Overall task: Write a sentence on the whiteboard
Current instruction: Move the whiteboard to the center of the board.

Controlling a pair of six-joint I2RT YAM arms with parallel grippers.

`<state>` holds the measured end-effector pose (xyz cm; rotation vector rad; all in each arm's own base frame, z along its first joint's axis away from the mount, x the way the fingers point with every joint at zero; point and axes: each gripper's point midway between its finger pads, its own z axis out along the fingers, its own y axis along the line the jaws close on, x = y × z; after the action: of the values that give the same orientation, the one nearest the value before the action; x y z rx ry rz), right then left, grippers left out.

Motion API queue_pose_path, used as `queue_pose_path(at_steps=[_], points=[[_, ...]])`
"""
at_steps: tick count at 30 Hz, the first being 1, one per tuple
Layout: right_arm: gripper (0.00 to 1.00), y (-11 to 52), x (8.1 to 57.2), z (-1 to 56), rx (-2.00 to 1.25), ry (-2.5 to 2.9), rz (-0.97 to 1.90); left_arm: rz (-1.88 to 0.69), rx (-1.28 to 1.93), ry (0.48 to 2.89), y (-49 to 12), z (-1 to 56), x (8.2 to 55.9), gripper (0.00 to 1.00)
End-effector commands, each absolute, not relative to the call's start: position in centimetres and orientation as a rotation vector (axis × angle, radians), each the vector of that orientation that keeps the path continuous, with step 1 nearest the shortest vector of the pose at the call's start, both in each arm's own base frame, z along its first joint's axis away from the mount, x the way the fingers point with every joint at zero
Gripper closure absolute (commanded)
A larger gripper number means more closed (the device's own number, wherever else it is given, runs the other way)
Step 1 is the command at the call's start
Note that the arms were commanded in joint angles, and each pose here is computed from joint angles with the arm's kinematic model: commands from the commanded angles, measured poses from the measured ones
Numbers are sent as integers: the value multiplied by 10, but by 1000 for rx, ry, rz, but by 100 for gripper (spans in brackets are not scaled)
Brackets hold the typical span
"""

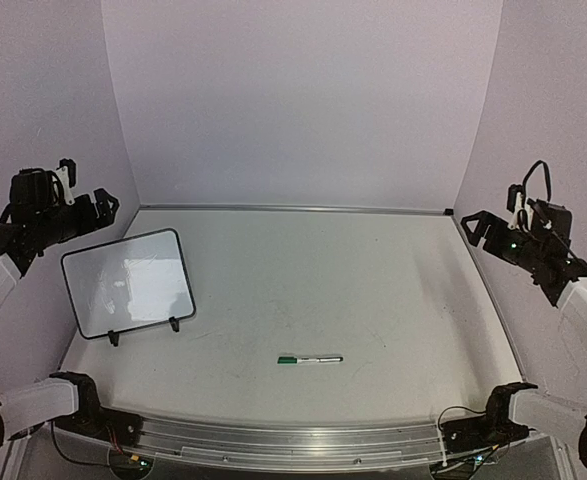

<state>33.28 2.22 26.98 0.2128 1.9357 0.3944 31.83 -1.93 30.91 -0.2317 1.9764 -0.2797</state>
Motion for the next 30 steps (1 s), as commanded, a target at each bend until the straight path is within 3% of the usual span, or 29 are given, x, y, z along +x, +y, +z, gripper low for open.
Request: queue_pose_path(at_steps=[1, 14, 21, 30], points=[[2, 33, 328, 279, 174, 1908, 468, -430, -340, 2026, -30, 282, 308, 0], [2, 54, 333, 237, 171, 2031, 563, -455, -401, 2322, -99, 149, 286, 2], [2, 81, 337, 226, 138, 2049, 597, -448, -440, 2376, -123, 96, 281, 23], [2, 106, 342, 217, 123, 2062, 631, -431, -434, 2404, -140, 64, 289, 42]])
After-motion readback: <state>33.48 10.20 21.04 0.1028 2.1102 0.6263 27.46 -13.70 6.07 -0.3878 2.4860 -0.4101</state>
